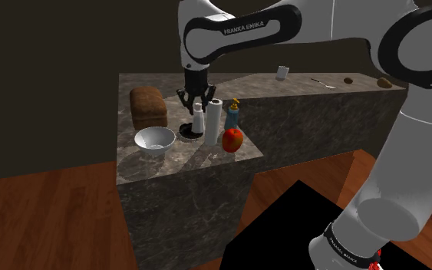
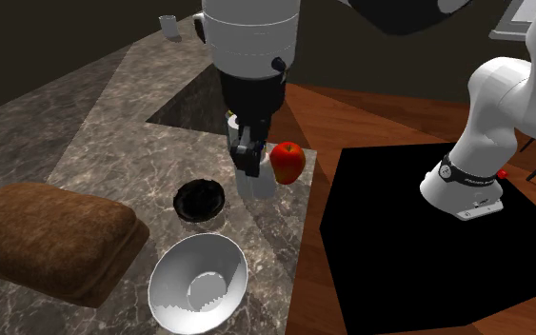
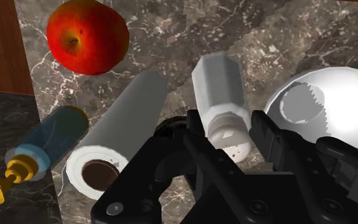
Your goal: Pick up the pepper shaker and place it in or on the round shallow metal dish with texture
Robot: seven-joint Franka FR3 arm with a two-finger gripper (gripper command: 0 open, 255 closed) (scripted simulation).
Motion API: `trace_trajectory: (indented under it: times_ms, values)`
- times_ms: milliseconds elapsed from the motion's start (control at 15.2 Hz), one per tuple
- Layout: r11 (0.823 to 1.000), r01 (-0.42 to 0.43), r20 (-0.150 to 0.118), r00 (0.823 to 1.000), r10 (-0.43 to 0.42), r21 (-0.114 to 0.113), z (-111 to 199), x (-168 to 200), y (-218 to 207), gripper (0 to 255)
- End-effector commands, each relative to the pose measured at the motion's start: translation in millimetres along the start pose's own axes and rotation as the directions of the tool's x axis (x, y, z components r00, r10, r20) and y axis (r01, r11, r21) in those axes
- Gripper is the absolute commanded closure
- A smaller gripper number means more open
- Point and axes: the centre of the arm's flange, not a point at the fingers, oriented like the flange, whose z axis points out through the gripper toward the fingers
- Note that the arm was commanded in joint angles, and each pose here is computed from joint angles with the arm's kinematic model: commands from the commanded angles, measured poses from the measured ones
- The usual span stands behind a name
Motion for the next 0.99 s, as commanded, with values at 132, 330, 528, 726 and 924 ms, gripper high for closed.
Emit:
trace_trajectory:
  times_ms: [132,330,528,726,924]
  values:
    - [1.000,0.000,0.000,1.000,0.000,0.000,-5,46,12,255]
    - [1.000,0.000,0.000,1.000,0.000,0.000,-9,85,20,255]
    - [1.000,0.000,0.000,1.000,0.000,0.000,-13,123,29,255]
    - [1.000,0.000,0.000,1.000,0.000,0.000,-11,158,36,255]
    - [1.000,0.000,0.000,1.000,0.000,0.000,4,158,34,255]
